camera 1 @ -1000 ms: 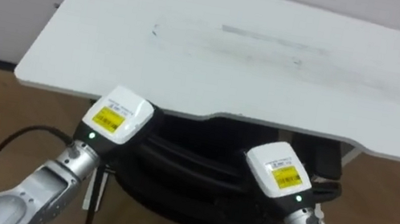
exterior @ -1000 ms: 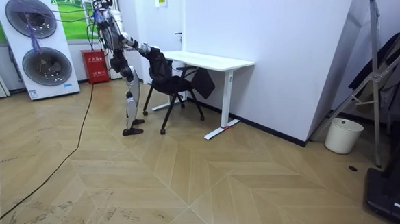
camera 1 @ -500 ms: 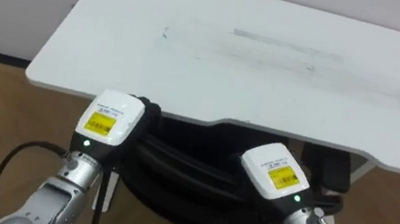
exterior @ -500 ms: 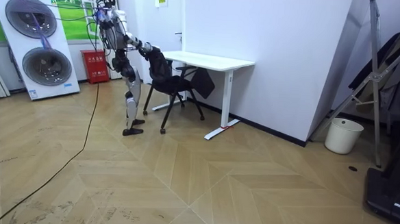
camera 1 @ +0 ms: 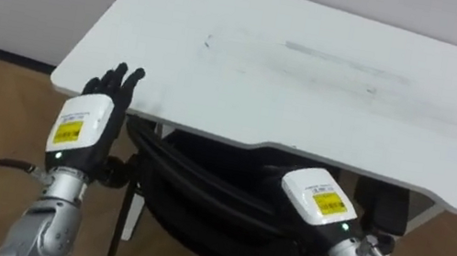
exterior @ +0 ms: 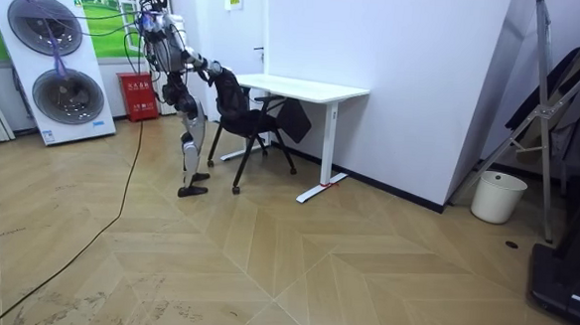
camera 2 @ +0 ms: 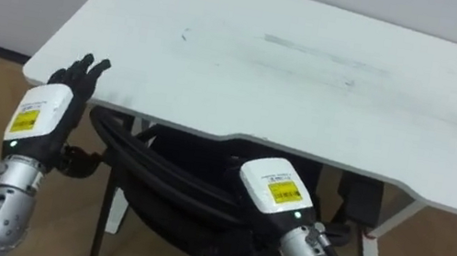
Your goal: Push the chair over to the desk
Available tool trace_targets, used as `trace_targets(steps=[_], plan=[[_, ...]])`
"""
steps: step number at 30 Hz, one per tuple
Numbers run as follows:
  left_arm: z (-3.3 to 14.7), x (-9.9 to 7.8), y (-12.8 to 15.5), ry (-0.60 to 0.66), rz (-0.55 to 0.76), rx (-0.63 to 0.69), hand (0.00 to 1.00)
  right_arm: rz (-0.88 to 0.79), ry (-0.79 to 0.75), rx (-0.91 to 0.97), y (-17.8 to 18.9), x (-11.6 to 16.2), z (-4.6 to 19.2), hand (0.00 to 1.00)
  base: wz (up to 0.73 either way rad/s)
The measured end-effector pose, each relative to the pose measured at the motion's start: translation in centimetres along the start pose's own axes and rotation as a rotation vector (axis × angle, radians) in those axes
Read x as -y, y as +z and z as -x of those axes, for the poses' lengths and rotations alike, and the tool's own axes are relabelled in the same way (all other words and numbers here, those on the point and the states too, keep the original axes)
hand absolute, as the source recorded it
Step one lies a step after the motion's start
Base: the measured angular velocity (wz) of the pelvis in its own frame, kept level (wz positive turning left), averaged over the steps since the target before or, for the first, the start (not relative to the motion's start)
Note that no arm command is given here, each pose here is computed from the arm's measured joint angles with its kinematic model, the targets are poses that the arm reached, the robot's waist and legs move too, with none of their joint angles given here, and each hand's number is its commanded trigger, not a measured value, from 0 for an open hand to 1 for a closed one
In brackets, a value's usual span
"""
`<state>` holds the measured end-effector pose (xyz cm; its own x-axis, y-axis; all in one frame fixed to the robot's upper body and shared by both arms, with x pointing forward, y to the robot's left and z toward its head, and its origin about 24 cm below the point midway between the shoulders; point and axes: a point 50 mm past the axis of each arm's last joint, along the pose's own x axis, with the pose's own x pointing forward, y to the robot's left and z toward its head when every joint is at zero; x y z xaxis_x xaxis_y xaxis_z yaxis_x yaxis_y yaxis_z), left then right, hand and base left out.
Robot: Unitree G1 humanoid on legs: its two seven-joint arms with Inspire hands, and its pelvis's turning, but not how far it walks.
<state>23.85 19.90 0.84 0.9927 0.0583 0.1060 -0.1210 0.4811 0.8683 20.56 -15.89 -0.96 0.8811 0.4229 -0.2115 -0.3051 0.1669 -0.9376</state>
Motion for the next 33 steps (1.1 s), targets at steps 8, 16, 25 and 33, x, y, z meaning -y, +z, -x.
trace_targets(steps=[8, 16, 25, 33], plan=[[-0.7, -7.3, -1.7, 0.450, 0.154, -0.084, 0.00, -0.047, -0.174, 0.014, -1.0, 3.8, 1.3, 0.00, -0.04], [5.3, -12.9, -7.7, 0.999, 0.341, -0.356, 0.00, -0.105, -1.260, -0.364, -9.1, 17.6, 11.1, 0.00, -0.10], [16.1, -5.1, -14.8, 0.992, 0.520, -1.095, 0.00, -0.492, -1.512, -1.007, -11.2, 6.4, 20.9, 0.00, -0.26], [28.1, 2.2, -15.3, 0.657, 0.537, -1.643, 0.00, -1.012, -1.149, -1.993, -8.0, -12.7, 29.7, 0.00, -0.08]])
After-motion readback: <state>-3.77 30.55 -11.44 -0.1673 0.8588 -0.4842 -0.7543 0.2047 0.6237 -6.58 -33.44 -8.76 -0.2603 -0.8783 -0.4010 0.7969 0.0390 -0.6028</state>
